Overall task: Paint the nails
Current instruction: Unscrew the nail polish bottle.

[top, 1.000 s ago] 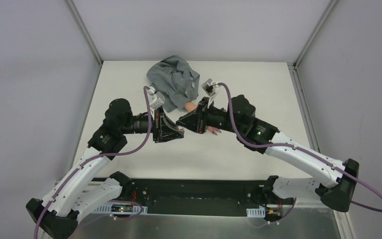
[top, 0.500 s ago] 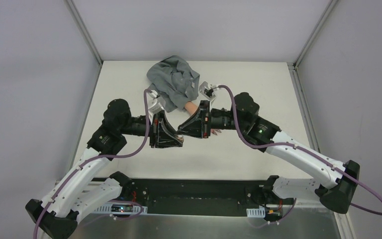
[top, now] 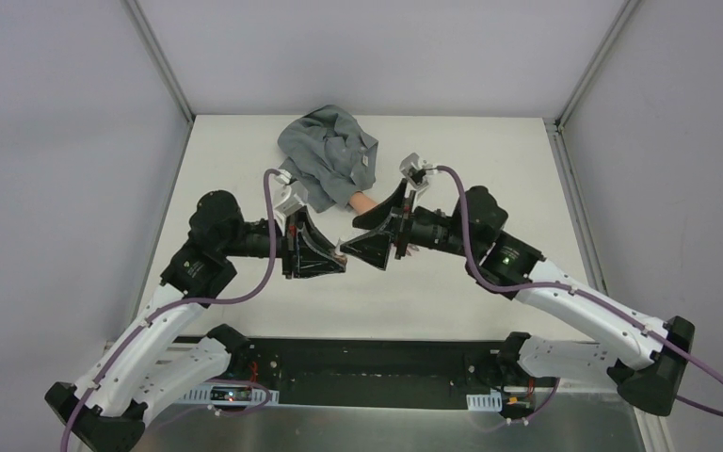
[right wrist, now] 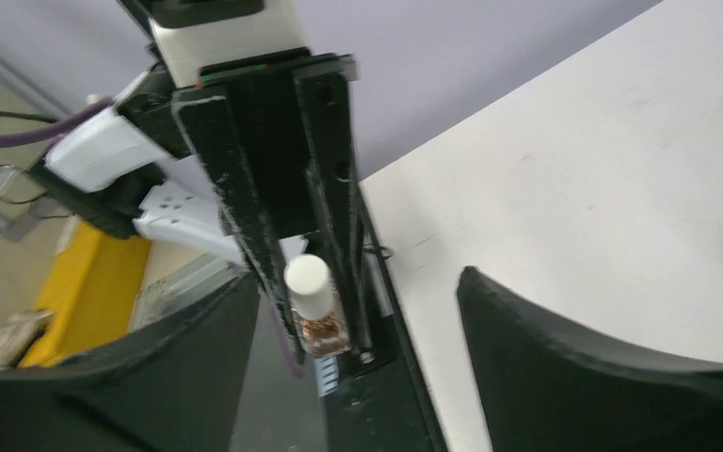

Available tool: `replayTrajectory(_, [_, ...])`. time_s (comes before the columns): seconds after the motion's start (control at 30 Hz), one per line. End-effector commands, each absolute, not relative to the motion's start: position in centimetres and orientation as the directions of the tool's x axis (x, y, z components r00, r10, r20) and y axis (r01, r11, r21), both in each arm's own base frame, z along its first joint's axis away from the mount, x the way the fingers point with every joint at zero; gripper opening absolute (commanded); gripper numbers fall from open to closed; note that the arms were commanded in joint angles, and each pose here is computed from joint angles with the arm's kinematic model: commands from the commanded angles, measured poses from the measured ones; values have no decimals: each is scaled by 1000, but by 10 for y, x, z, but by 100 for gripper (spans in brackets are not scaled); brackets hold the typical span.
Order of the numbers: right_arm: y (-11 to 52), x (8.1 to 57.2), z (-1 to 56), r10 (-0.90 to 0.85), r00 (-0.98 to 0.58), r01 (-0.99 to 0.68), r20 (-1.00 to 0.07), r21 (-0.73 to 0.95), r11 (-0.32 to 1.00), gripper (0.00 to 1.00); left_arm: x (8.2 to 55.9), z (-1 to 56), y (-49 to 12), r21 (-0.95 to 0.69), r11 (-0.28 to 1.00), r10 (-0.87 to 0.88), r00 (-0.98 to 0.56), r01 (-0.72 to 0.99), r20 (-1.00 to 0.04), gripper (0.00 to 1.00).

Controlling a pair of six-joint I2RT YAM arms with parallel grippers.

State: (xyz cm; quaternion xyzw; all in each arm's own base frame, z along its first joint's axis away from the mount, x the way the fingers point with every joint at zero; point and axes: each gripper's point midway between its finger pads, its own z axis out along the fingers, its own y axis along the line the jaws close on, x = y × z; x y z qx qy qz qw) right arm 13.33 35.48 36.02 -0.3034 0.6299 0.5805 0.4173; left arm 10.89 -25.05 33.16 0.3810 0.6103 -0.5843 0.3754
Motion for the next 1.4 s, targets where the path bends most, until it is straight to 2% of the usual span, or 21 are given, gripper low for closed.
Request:
replayTrajectory(0.0, [334,158,381,247,-410,-838,-878,470,279,92,123,347,-247,-317,107,-51,-313,943,-948,0])
replayTrajectory(0.17, [323,175,385,336,-426,-767,-840,532,358,94,147,342,-234,-300,289,-75,-291,909,-954,0])
replayTrajectory(0.3, [326,186,388,412,-474,-698,-778,617,363,89,169,338,-219,-284,443,-106,-265,850,-958,0])
replayTrajectory(0.37, [333,187,390,420,-498,-680,-759,642,355,86,175,337,-215,-292,478,-118,-268,828,-956,0])
replayTrajectory(0.6, [366,184,391,389,-467,-654,-794,606,452,77,187,327,-216,-327,510,-117,-312,796,-943,0])
replayTrajectory(1.37, [382,193,383,379,-446,-611,-811,585,533,49,188,322,-220,-347,494,-104,-342,797,-934,0])
